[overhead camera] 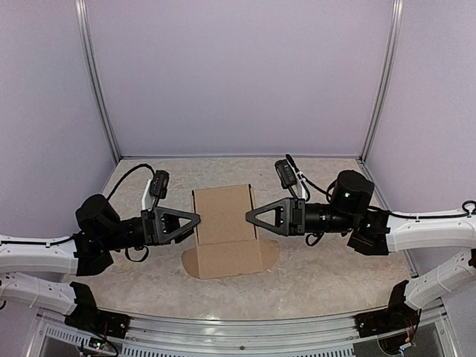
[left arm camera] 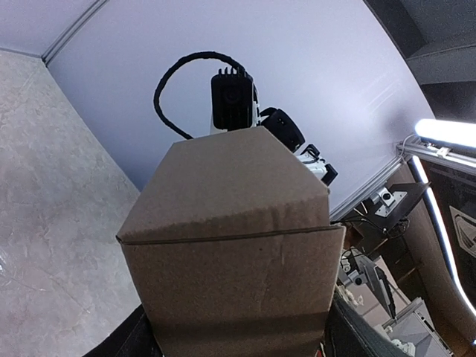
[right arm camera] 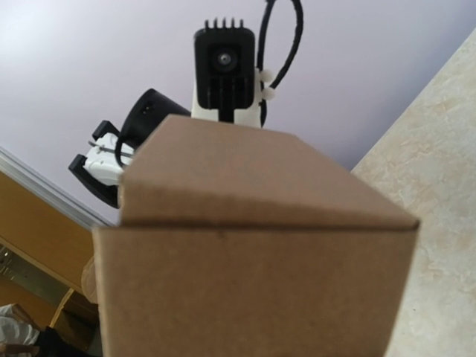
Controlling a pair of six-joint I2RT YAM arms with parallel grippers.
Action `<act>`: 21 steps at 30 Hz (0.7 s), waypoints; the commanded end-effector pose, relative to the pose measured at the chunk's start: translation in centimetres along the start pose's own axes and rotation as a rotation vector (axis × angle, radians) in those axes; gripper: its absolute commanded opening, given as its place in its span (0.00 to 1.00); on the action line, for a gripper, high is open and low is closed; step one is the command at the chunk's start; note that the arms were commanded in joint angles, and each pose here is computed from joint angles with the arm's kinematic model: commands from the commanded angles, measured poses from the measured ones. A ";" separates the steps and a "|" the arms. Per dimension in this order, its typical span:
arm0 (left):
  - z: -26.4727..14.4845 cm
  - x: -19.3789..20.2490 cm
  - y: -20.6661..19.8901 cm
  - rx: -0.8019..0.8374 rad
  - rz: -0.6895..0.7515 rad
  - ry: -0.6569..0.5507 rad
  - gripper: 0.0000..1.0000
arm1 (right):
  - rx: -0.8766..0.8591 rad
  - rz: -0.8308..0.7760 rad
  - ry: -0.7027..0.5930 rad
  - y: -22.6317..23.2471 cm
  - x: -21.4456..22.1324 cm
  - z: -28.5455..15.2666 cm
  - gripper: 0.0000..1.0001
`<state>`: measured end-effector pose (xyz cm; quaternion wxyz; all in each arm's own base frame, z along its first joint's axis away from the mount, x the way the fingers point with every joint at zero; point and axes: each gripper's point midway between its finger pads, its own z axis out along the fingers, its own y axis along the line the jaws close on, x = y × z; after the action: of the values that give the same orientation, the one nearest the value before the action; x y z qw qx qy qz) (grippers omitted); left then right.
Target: Fold the paper box
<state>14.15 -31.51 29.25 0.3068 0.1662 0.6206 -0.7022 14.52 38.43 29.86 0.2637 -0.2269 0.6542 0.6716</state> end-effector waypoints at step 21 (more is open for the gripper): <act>-0.1 0.1 -1.0 0.052 0.012 0.022 0.29 | 0.022 -0.045 -0.015 0.6 -0.5 -0.3 0.52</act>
<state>13.72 -31.63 29.75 0.2988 0.1754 0.6079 -0.7144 14.32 38.25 30.23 0.2684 -0.2328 0.6500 0.6718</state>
